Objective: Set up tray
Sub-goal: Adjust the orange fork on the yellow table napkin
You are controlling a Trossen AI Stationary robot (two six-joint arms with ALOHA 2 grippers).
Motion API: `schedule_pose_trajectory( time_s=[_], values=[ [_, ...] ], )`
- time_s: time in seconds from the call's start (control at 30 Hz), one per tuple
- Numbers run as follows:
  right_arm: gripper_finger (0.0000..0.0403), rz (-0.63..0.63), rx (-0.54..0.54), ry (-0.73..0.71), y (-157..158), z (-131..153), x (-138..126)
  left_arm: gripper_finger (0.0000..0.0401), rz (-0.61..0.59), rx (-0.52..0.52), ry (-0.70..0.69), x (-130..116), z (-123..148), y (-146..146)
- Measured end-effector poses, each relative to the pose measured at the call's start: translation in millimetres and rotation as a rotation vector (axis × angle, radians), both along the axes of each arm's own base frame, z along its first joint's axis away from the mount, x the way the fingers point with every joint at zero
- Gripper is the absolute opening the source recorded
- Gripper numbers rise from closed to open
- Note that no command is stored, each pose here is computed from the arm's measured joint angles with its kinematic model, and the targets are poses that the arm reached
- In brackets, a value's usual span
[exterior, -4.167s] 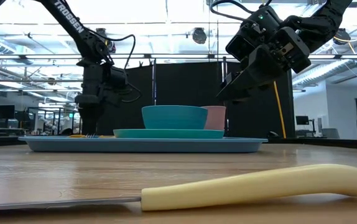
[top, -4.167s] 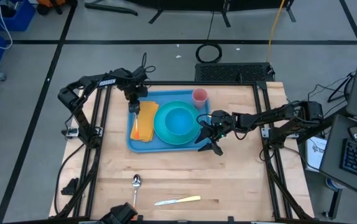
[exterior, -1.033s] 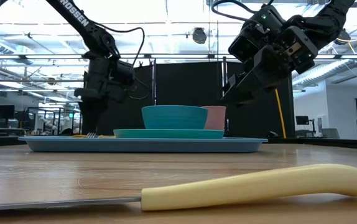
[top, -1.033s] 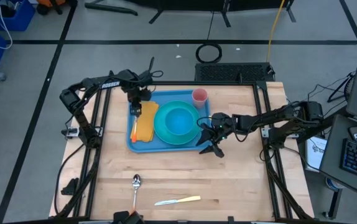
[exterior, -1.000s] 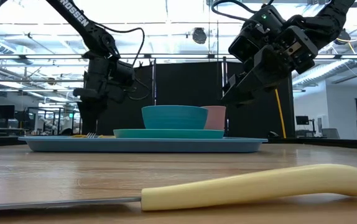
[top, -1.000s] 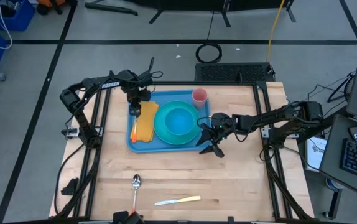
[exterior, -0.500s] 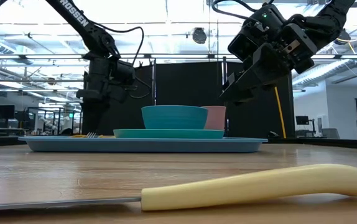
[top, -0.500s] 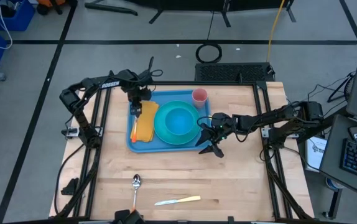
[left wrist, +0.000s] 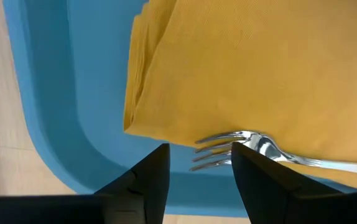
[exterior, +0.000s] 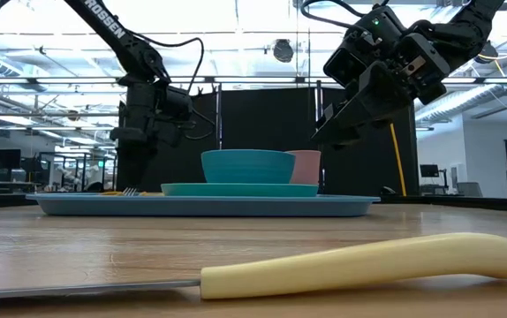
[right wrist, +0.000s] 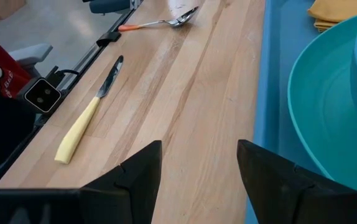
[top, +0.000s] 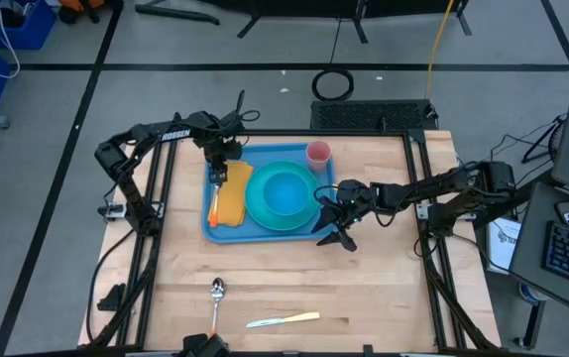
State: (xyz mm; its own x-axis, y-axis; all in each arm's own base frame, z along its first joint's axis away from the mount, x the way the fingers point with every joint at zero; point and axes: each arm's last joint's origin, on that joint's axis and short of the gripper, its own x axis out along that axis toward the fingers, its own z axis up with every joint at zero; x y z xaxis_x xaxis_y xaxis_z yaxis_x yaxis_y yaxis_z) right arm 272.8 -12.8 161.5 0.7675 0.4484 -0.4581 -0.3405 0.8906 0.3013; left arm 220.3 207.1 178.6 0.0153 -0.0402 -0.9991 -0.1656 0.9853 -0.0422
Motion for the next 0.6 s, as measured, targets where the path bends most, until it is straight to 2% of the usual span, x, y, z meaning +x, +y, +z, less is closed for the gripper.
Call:
schedule_pose_trajectory(
  time_s=[0.13,0.37,0.6],
  values=[
    [0.0199,0.001,0.0,0.0,0.2,0.0,0.0,0.0175,-0.004,-0.002,0.038,-5.5,-7.7,-2.4],
    [0.0199,0.007,-0.003,-0.016,1.7,1.1,0.7,0.0173,-0.007,-0.028,0.012,-4.4,-8.0,-3.7],
    [0.0199,0.007,-0.002,-0.014,1.7,1.0,0.7,0.0147,-0.008,-0.026,-0.007,-2.7,-8.0,-3.2]
  ],
)
